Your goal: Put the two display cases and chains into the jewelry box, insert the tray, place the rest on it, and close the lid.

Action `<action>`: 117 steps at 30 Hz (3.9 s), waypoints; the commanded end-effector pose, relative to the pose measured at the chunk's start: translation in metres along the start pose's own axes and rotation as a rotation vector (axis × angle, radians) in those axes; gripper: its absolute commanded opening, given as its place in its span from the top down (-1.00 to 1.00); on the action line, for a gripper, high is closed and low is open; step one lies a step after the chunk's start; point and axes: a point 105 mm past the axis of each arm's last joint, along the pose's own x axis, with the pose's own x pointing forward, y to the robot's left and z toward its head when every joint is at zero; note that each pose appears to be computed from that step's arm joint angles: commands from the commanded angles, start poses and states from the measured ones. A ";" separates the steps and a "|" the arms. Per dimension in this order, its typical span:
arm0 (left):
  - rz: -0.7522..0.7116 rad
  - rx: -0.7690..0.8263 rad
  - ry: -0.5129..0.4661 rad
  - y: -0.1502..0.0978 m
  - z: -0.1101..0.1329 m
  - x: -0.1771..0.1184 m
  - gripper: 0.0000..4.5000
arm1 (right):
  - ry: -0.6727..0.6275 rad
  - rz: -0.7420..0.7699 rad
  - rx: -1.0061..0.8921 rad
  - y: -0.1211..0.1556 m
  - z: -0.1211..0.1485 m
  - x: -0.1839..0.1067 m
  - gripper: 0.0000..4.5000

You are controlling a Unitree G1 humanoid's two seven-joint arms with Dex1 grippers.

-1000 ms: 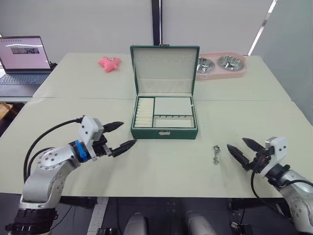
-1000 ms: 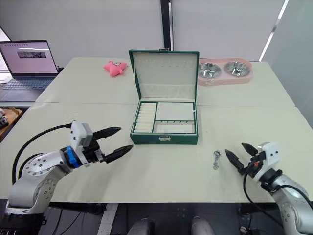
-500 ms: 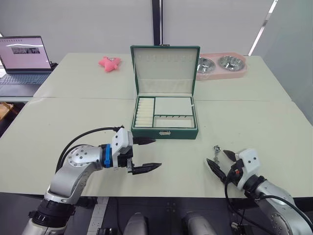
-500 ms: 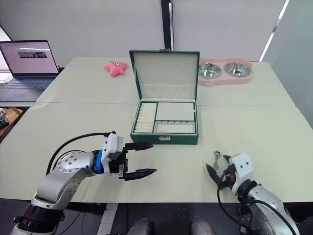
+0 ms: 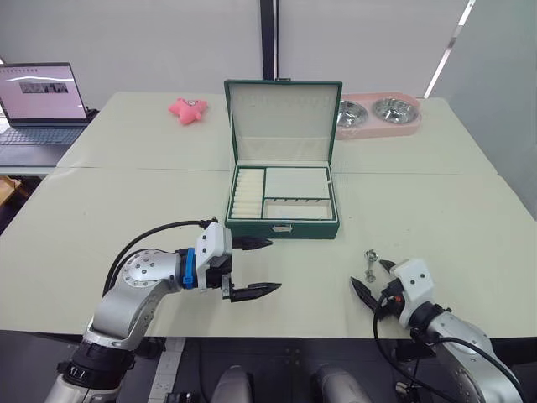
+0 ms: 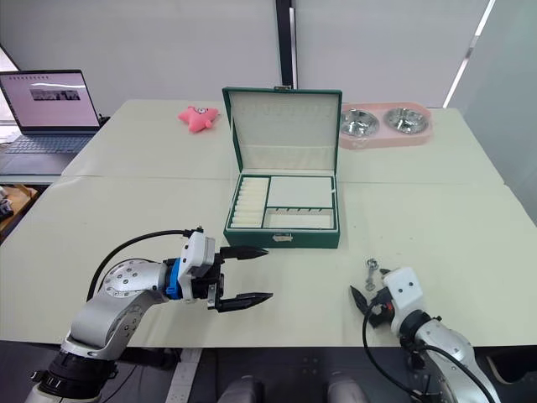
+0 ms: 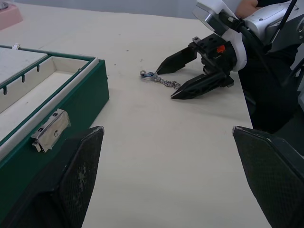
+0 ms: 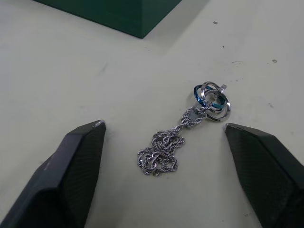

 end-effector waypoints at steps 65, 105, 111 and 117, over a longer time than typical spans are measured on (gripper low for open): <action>0.547 -0.071 -0.208 0.031 0.021 -0.029 -1.00 | -0.376 0.572 -0.158 0.014 0.175 0.068 0.99; 0.603 -0.089 -0.224 0.023 0.021 -0.030 -1.00 | -0.348 0.694 -0.199 0.022 0.169 0.108 -0.98; 0.594 -0.096 -0.216 0.024 0.019 -0.032 -1.00 | -0.352 0.669 -0.174 0.010 0.167 0.101 -0.98; 0.653 -0.118 -0.149 0.034 0.005 -0.062 -1.00 | -0.356 0.579 -0.155 -0.016 0.163 0.090 -0.98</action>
